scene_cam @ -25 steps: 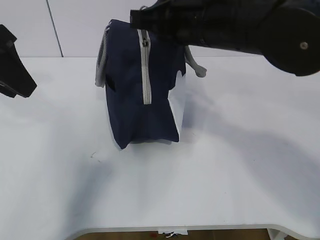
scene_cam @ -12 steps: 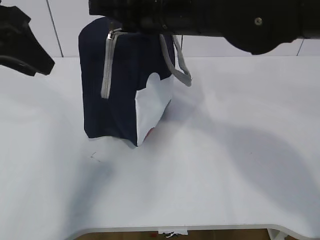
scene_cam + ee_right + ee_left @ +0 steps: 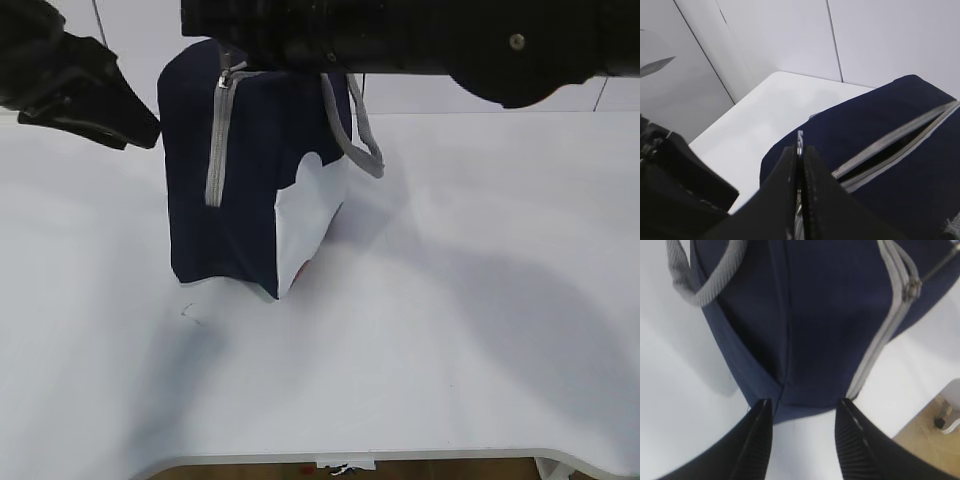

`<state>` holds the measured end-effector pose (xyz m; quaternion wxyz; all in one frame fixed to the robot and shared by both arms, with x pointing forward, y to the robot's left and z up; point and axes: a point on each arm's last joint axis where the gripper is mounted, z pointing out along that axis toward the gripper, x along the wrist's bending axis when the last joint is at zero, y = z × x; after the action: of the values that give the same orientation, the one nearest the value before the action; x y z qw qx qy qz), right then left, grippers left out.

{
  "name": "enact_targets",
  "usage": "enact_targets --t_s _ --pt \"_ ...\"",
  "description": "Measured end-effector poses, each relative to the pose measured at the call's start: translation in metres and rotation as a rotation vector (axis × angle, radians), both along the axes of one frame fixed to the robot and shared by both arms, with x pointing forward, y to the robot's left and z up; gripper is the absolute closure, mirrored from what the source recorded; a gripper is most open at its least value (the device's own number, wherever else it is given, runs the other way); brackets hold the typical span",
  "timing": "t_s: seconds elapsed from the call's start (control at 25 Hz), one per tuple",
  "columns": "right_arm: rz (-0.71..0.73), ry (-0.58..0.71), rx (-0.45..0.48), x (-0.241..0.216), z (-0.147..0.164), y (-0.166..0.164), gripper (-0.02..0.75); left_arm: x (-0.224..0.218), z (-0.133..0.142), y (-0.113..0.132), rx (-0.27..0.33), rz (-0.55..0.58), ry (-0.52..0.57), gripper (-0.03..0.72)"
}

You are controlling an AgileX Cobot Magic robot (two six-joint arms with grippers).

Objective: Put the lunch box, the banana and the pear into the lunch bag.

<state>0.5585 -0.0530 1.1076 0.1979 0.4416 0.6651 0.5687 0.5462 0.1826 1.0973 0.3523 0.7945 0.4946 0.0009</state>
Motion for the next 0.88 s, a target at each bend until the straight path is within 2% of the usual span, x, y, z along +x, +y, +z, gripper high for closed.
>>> enact_targets --t_s 0.24,0.44,0.56,0.68,0.72,0.88 --pt "-0.006 0.018 -0.006 0.000 -0.002 -0.001 0.737 0.013 -0.005 -0.007 -0.050 -0.038 -0.087 0.357" --pt "-0.012 0.034 0.013 0.000 -0.002 -0.001 0.737 0.024 -0.019 -0.012 -0.071 -0.053 -0.085 0.354" --pt "-0.014 0.038 0.016 0.000 -0.002 -0.001 0.737 0.026 -0.021 -0.014 -0.079 -0.077 -0.099 0.441" --pt "-0.014 0.040 0.018 0.000 -0.002 -0.001 0.737 0.024 -0.021 -0.014 -0.065 -0.116 -0.108 0.625" --pt "-0.015 0.041 0.017 0.000 -0.002 -0.001 0.737 0.023 -0.022 -0.014 -0.057 -0.129 -0.104 0.658" --pt "-0.014 0.048 0.014 -0.001 -0.003 0.000 0.737 0.019 -0.026 -0.011 -0.001 -0.182 -0.087 0.688"
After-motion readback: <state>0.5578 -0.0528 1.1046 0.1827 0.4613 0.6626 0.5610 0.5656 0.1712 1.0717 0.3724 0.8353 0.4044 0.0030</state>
